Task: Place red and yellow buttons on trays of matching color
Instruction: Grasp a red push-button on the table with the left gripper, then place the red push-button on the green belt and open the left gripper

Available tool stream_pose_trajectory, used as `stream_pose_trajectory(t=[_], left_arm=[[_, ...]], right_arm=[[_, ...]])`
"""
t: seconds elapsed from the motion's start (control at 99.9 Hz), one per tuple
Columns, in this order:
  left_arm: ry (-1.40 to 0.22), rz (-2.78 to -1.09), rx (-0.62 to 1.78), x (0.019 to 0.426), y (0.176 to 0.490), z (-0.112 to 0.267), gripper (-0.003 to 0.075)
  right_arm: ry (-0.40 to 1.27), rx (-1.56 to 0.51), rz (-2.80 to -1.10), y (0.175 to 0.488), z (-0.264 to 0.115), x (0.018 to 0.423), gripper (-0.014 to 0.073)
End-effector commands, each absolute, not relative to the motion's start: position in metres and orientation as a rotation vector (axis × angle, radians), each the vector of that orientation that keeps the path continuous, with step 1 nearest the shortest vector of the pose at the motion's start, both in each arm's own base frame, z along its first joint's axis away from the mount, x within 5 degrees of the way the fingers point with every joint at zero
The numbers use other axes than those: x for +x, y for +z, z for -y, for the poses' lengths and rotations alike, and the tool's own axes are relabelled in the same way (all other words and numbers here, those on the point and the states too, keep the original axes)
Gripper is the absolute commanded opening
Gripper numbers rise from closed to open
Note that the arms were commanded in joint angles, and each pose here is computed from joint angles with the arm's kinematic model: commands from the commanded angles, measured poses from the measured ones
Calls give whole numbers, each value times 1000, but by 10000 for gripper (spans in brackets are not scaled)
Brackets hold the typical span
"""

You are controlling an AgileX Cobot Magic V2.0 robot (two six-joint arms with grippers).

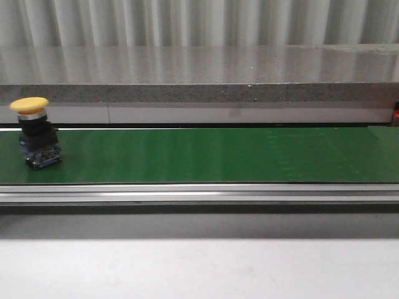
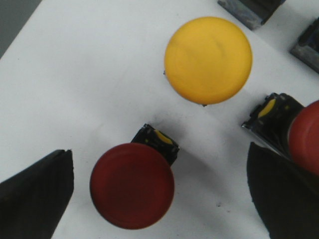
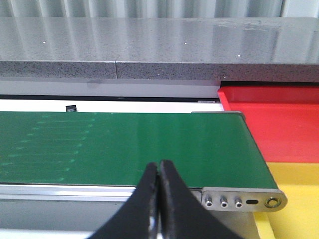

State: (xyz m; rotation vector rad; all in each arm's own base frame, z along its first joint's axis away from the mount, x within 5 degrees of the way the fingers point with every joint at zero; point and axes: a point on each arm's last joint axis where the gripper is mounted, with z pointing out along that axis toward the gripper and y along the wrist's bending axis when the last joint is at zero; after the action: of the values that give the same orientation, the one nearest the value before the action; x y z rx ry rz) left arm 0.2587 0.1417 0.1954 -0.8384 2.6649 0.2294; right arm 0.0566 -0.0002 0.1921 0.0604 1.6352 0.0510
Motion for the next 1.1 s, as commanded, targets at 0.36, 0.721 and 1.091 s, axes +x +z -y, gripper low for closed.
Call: stream_pose_trajectory(t=[0.36,0.721,1.091], left_arm=[[235,-2594,-812,272,196,-148,670],[233,-2588,-837,273,193,-148,426],[256,-2514,-833,256,233,-141,-20]], right_arm=[[44,47,-1536,200,0,56,-67],[44,47,-1536,200,0,56,-67],[44,47,-1536,200,0,56,-67]])
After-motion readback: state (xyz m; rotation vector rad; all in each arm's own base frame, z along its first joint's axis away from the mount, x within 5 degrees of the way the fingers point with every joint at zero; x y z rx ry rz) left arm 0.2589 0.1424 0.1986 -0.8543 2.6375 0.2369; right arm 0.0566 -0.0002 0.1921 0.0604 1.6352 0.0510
